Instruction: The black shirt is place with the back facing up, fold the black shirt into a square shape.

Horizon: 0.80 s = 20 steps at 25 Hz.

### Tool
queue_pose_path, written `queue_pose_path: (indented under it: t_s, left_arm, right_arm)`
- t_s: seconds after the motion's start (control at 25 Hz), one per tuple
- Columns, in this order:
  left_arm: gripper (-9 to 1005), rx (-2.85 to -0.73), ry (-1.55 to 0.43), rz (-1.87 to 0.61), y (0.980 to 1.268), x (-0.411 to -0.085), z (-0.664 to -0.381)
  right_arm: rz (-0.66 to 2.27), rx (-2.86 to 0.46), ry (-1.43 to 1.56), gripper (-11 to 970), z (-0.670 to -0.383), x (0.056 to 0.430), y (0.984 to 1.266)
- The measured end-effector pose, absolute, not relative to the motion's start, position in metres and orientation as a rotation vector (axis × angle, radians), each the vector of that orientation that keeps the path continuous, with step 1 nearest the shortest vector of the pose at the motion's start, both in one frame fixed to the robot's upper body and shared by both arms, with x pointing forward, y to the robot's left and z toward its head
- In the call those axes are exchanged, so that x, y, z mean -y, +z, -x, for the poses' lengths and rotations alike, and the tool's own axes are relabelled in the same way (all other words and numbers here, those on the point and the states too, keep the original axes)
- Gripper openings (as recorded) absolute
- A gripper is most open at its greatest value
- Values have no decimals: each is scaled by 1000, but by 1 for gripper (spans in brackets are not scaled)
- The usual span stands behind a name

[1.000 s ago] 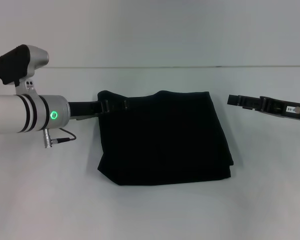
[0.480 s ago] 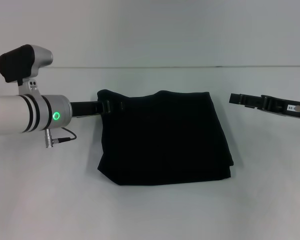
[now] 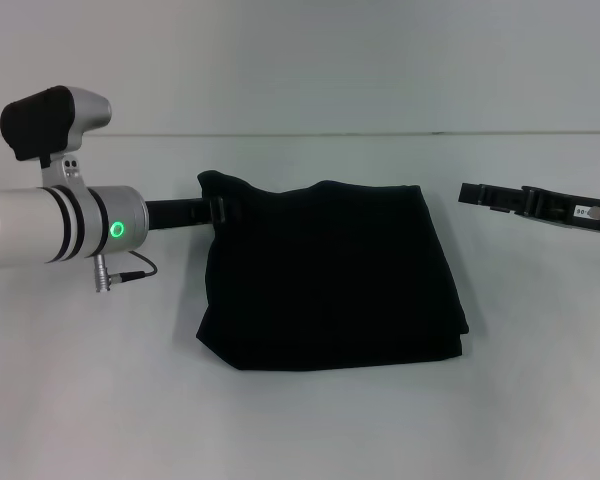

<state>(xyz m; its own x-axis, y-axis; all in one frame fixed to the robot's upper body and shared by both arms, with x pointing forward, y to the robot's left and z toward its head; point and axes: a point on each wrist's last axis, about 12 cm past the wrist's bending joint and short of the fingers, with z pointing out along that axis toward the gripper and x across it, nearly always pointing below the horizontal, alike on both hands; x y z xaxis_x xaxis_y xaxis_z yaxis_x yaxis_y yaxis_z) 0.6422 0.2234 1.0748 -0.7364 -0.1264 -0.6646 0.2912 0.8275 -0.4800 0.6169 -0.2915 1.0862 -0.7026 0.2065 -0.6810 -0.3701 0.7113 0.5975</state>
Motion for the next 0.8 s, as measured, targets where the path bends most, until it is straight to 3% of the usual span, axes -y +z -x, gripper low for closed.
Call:
queue_pose_path:
  t_s: [0.36, 0.8]
  left_arm:
    - [30, -2267, -740, -137, 1083, -222, -649]
    - [29, -2261, -735, -133, 1087, -225, -652]
  right_arm:
    - [123, -2149, 954, 796, -618, 292, 1086]
    - [126, -2153, 963, 798, -617, 289, 1085]
